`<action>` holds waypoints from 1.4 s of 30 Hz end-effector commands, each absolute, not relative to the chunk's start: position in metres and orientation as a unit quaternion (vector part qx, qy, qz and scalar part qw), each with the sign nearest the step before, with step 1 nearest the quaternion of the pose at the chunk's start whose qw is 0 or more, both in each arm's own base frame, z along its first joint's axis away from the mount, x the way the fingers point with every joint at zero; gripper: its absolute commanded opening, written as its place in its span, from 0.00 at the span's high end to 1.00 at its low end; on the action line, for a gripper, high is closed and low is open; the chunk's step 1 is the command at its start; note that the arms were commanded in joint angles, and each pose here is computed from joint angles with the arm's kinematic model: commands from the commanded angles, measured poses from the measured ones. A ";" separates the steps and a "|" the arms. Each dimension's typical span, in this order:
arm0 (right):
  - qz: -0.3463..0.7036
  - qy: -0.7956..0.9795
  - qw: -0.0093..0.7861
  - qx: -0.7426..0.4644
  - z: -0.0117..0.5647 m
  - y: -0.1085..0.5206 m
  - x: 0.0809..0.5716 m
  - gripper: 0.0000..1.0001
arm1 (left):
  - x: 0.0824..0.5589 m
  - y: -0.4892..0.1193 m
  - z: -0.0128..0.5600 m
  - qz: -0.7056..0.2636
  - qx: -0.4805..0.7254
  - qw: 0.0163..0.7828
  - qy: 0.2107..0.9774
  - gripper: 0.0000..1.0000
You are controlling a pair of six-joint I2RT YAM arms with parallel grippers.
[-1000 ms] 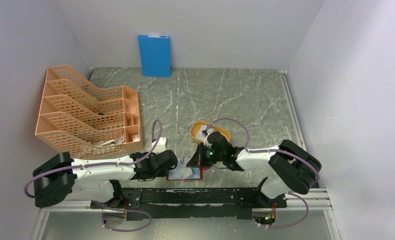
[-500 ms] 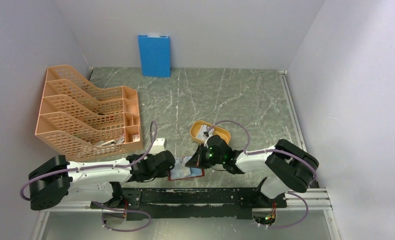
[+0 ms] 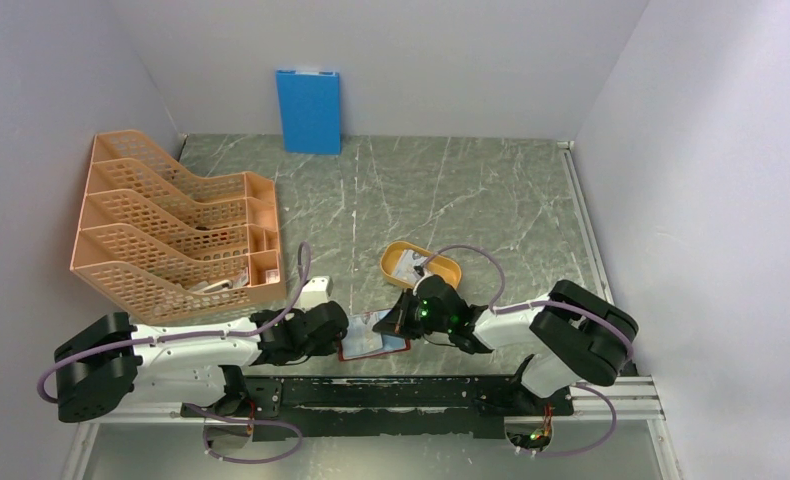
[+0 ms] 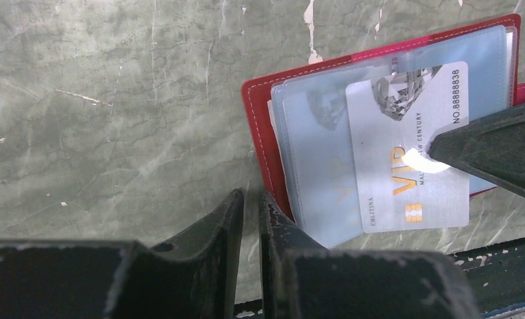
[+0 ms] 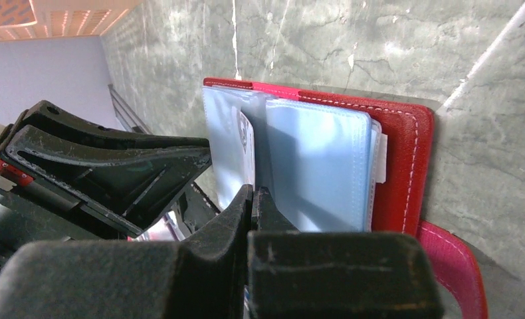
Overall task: Put the credit cards into the card holder
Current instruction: Insert the credit card into the card holder.
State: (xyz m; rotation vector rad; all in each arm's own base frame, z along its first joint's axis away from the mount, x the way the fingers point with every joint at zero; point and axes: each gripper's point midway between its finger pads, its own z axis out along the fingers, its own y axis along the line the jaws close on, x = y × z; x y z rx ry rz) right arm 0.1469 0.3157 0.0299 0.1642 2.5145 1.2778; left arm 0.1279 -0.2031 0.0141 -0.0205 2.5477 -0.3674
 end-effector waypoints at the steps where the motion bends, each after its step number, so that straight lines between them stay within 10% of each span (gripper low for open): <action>1: 0.412 0.891 0.174 0.075 0.013 0.302 0.150 1.00 | 0.109 -0.192 -0.005 -0.122 0.002 0.235 0.964 0.79; 33: 0.406 0.899 0.162 0.018 0.014 0.321 0.132 1.00 | 0.110 -0.194 -0.007 -0.120 0.005 0.235 0.965 0.80; 42: 0.397 0.903 0.165 0.010 0.019 0.320 0.134 0.63 | 0.110 -0.196 -0.006 -0.124 0.006 0.235 0.964 0.80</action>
